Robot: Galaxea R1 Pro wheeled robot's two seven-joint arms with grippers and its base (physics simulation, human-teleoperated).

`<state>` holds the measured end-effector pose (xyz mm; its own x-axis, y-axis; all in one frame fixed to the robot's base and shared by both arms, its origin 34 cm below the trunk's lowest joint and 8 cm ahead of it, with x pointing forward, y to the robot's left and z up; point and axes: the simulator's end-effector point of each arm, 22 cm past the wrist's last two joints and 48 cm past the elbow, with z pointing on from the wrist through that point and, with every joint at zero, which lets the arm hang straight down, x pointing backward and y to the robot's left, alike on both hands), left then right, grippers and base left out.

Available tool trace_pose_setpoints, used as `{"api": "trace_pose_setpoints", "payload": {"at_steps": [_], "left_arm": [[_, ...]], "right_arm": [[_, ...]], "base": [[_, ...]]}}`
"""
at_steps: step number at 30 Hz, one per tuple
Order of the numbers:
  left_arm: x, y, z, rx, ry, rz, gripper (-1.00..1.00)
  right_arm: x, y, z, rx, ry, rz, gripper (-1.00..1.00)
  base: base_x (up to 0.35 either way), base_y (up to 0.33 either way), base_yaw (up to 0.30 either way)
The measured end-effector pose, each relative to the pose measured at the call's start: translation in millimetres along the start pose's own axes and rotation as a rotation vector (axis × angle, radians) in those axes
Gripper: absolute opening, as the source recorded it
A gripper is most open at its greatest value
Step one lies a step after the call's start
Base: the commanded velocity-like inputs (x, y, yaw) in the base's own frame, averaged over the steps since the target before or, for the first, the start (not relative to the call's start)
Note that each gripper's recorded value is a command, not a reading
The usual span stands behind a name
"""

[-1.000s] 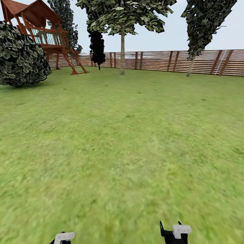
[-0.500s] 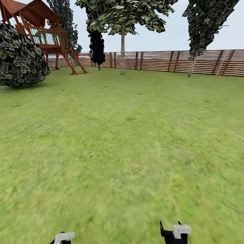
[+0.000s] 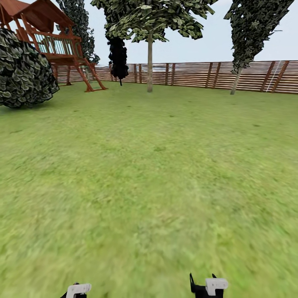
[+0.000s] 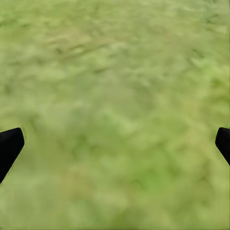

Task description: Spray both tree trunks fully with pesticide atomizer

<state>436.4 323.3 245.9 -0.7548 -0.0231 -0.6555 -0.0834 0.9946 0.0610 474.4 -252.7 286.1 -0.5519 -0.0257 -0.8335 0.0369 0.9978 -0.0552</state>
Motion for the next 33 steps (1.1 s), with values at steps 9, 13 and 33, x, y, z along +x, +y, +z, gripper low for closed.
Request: {"api": "trace_pose_setpoints", "payload": {"at_steps": [9, 13, 33], "left_arm": [[-0.1, 0.0, 0.0, 0.000, 0.000, 0.000, -1.00], [0.5, 0.1, -0.2, 0.000, 0.001, 0.000, -1.00], [-1.1, 0.1, -0.4, 0.000, -0.003, 0.000, -1.00]], "right_arm": [[6.3, -1.1, -4.4, 0.007, 0.010, 0.004, 1.00], [6.0, -5.3, -4.0, 0.013, 0.009, 0.004, 1.00], [8.0, -4.6, -5.7, 0.000, 0.013, -0.011, 1.00]], "base": [[0.338, 0.000, 0.000], [0.338, 0.000, 0.000], [0.338, 0.000, 0.000]]}}
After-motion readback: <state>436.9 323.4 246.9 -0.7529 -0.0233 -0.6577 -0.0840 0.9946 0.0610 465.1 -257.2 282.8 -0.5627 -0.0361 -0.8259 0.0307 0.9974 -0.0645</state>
